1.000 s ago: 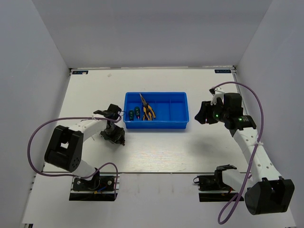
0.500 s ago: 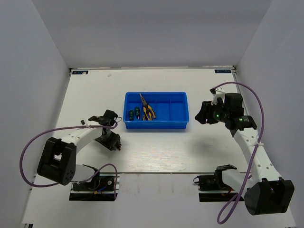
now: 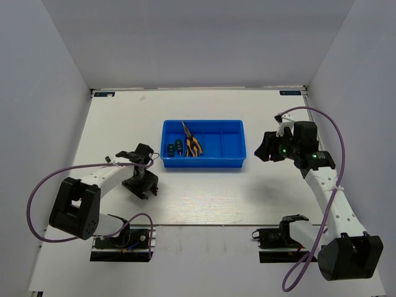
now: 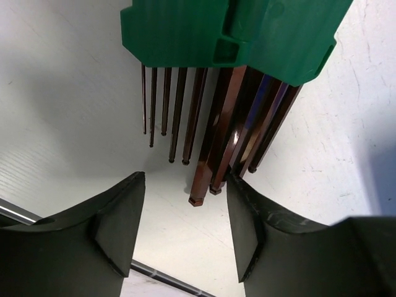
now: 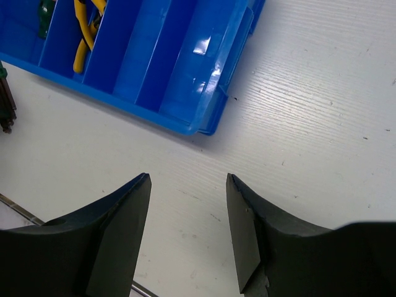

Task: Sort the tools into containers

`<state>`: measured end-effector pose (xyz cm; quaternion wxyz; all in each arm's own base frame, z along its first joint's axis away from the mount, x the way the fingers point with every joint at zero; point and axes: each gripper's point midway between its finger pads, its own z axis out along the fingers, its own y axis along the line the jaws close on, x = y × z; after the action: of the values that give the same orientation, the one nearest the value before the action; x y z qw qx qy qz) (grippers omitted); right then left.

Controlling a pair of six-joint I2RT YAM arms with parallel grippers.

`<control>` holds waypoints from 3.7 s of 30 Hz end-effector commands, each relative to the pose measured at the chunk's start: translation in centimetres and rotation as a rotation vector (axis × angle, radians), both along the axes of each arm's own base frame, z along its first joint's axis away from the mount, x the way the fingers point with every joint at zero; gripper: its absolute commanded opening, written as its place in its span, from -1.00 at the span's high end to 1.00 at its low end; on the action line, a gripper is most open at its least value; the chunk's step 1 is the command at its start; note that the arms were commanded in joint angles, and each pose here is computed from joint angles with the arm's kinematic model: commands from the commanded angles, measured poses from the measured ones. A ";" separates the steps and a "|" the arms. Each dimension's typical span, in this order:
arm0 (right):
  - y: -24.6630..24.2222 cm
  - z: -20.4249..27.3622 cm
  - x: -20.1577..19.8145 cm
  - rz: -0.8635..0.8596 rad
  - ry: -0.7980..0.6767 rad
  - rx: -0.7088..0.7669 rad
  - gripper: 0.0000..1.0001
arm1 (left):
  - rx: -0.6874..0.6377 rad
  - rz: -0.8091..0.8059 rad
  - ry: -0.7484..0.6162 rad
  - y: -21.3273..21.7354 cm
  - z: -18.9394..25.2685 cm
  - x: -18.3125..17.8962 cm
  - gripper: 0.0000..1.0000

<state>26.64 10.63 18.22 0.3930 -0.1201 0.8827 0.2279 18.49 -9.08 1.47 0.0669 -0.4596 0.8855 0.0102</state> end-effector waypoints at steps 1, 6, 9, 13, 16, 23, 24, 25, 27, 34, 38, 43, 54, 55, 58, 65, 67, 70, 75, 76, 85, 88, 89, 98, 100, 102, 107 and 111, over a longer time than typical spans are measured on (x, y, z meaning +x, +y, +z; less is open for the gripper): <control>0.3 0.6 0.0 0.014 -0.025 0.019 -0.17 | 0.006 -0.014 -0.050 -0.1 0.5 1.4 -0.33; 0.0 0.5 0.1 0.006 -0.022 0.015 -0.17 | -0.022 -0.015 -0.092 -0.9 1.8 2.9 -0.33; 0.1 0.6 0.0 0.011 -0.025 0.017 -0.17 | -0.040 -0.029 -0.118 -1.2 2.6 3.2 -0.25; 0.3 0.6 0.0 0.016 -0.022 0.020 -0.17 | -0.040 -0.027 -0.153 -1.0 3.2 3.3 -0.25; 0.2 0.4 0.1 0.013 -0.019 0.018 -0.17 | -0.015 -0.027 -0.113 -0.7 2.4 2.9 -0.28; 0.1 0.6 0.0 0.012 -0.024 0.019 -0.17 | 0.004 -0.027 -0.059 -0.9 1.0 3.5 -0.30; 0.0 0.6 0.1 0.007 -0.025 0.017 -0.17 | 0.013 -0.026 -0.062 -0.9 1.0 3.9 -0.30; 0.0 0.5 0.1 0.007 -0.023 0.017 -0.17 | 0.017 -0.026 -0.051 -0.8 0.7 3.8 -0.32; 0.0 0.6 0.1 0.007 -0.025 0.018 -0.17 | 0.033 -0.026 -0.042 -0.7 0.4 4.0 -0.32; 0.0 0.5 0.1 0.010 -0.020 0.019 -0.17 | 0.036 -0.026 -0.034 -0.8 -0.3 4.3 -0.32; -0.1 0.5 0.1 0.007 -0.021 0.019 -0.17 | 0.064 -0.026 0.012 -0.1 -1.3 3.0 -0.22; -0.1 0.8 0.1 0.008 -0.025 0.023 -0.17 | 0.072 -0.018 0.037 0.5 -2.4 1.4 -0.13; -0.2 0.8 0.0 0.002 -0.018 0.035 -0.17 | 0.065 -0.019 0.069 0.7 -4.6 -0.1 -0.21; -0.2 0.8 0.0 0.000 -0.020 0.035 -0.17 | 0.068 -0.019 0.078 0.8 -4.8 -0.4 -0.17; -0.4 0.9 0.0 -0.005 -0.021 0.036 -0.17 | 0.068 -0.019 0.078 0.7 -4.8 -0.2 0.01; -0.4 0.9 0.0 -0.005 -0.019 0.037 -0.17 | 0.091 -0.019 0.087 1.0 -4.0 0.0 0.20; -0.3 1.0 0.0 -0.002 -0.021 0.041 -0.17 | 0.096 -0.020 0.100 1.1 -4.3 -0.2 0.07; -0.4 1.0 0.0 -0.006 -0.019 0.044 -0.17 | 0.105 -0.021 0.125 1.2 -4.8 -0.5 -0.16; -0.4 1.0 0.0 -0.003 -0.021 0.044 -0.17 | 0.101 -0.021 0.141 1.0 -5.0 -0.5 -0.22; -0.5 0.9 0.0 -0.006 -0.016 0.043 -0.17 | 0.104 -0.021 0.151 1.1 -5.2 -0.7 -0.22; -0.5 1.0 0.0 -0.009 -0.014 0.049 -0.17 | 0.108 -0.021 0.161 1.3 -5.5 -1.2 0.24; -0.6 1.1 0.0 -0.008 -0.019 0.048 -0.17 | 0.099 -0.021 0.163 1.2 -5.7 -1.4 0.45; -0.6 1.1 0.0 -0.007 -0.021 0.048 -0.17 | 0.096 -0.030 0.154 1.2 -5.5 -1.3 0.51; -0.6 1.1 0.0 -0.011 -0.016 0.054 -0.17 | 0.124 -0.094 0.009 1.5 -1.7 1.0 1.00; -0.6 1.1 -0.1 -0.009 -0.014 0.055 -0.17 | 0.123 -0.110 -0.039 1.3 -0.5 1.8 1.00; -0.6 1.1 0.0 -0.010 -0.019 0.055 -0.17 | 0.120 -0.117 -0.081 1.4 0.6 2.1 1.00; -0.6 1.0 0.0 -0.011 -0.010 0.059 -0.17 | 0.122 -0.132 -0.112 1.4 1.6 2.2 1.00; -0.5 1.1 0.0 -0.011 -0.014 0.061 -0.17 | 0.102 -0.136 -0.096 1.0 1.6 1.8 1.00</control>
<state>26.78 9.79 18.48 0.3944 -0.1027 0.8806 0.2415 20.18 -8.24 2.48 0.1193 -0.3991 0.9087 0.0289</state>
